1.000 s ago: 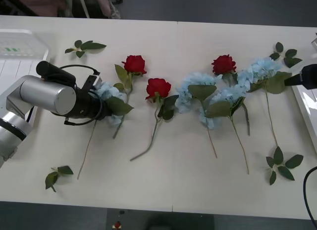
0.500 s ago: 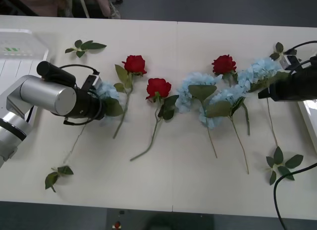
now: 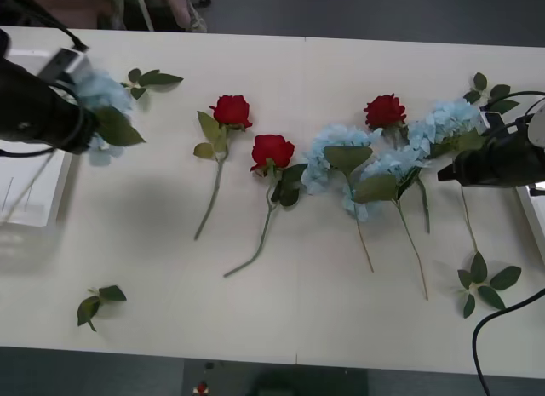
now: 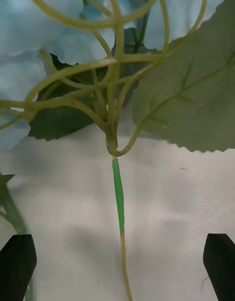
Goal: Put the red flowers into the right box and the blue flowers into the left box
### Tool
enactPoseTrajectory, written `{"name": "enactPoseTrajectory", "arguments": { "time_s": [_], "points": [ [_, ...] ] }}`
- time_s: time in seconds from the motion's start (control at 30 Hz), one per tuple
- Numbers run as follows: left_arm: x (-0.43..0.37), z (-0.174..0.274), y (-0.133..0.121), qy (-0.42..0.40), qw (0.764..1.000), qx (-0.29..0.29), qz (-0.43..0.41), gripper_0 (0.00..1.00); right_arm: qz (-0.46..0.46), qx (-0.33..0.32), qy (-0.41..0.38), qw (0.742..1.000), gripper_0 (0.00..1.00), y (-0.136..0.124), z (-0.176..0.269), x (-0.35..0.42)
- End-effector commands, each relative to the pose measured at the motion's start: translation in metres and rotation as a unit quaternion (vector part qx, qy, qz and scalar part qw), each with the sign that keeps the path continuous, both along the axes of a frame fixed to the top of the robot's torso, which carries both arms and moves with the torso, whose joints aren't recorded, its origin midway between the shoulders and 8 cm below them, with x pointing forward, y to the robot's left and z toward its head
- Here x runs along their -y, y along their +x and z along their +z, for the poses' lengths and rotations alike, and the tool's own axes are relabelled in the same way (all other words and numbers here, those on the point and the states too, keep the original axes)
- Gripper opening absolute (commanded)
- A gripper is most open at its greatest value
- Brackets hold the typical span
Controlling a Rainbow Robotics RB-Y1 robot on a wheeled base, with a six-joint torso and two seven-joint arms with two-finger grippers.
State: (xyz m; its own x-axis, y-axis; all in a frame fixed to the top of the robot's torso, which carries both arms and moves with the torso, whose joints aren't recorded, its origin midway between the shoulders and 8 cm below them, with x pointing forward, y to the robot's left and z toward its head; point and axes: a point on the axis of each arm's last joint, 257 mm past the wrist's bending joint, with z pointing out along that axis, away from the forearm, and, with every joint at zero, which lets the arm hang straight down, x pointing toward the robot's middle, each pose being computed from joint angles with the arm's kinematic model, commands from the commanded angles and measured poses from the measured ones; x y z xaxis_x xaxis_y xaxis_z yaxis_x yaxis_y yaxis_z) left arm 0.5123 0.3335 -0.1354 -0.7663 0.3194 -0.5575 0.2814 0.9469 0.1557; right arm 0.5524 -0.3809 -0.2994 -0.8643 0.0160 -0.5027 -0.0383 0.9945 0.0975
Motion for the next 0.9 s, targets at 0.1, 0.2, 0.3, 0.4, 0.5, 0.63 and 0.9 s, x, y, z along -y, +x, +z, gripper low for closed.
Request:
{"name": "enactPoseTrajectory", "arguments": {
  "time_s": [0.1, 0.2, 0.3, 0.4, 0.5, 0.63, 0.9],
  "points": [
    [-0.107, 0.064, -0.001, 0.061, 0.995, 0.034, 0.074, 0.0, 0.002, 0.006, -0.009, 1.0, 1.0, 0.003, -0.002, 0.002],
    [-0.154, 0.076, 0.011, 0.066, 0.991, 0.06, 0.099, 0.0, 0.005, 0.006, -0.015, 1.0, 1.0, 0.004, -0.005, 0.002],
    [-0.19, 0.075, 0.022, 0.072, 0.987, 0.08, 0.115, 0.0, 0.006, 0.007, -0.018, 1.0, 1.0, 0.005, -0.01, 0.002],
    [-0.221, 0.068, 0.033, 0.082, 0.984, 0.101, 0.124, 0.0, 0.003, 0.01, -0.017, 1.0, 1.0, 0.007, -0.013, 0.002],
    [-0.247, 0.057, 0.038, 0.101, 0.98, 0.111, 0.134, 0.0, 0.009, 0.008, -0.021, 1.0, 0.83, 0.006, -0.015, -0.001],
    [-0.266, 0.047, 0.041, 0.117, 0.976, 0.117, 0.144, 0.08, 0.008, 0.009, -0.021, 1.0, 0.09, 0.007, -0.015, -0.001],
    [-0.261, 0.036, 0.046, 0.127, 0.976, 0.119, 0.133, 0.82, 0.009, 0.009, -0.021, 1.0, 0.0, 0.007, -0.014, -0.001]
  ]
}}
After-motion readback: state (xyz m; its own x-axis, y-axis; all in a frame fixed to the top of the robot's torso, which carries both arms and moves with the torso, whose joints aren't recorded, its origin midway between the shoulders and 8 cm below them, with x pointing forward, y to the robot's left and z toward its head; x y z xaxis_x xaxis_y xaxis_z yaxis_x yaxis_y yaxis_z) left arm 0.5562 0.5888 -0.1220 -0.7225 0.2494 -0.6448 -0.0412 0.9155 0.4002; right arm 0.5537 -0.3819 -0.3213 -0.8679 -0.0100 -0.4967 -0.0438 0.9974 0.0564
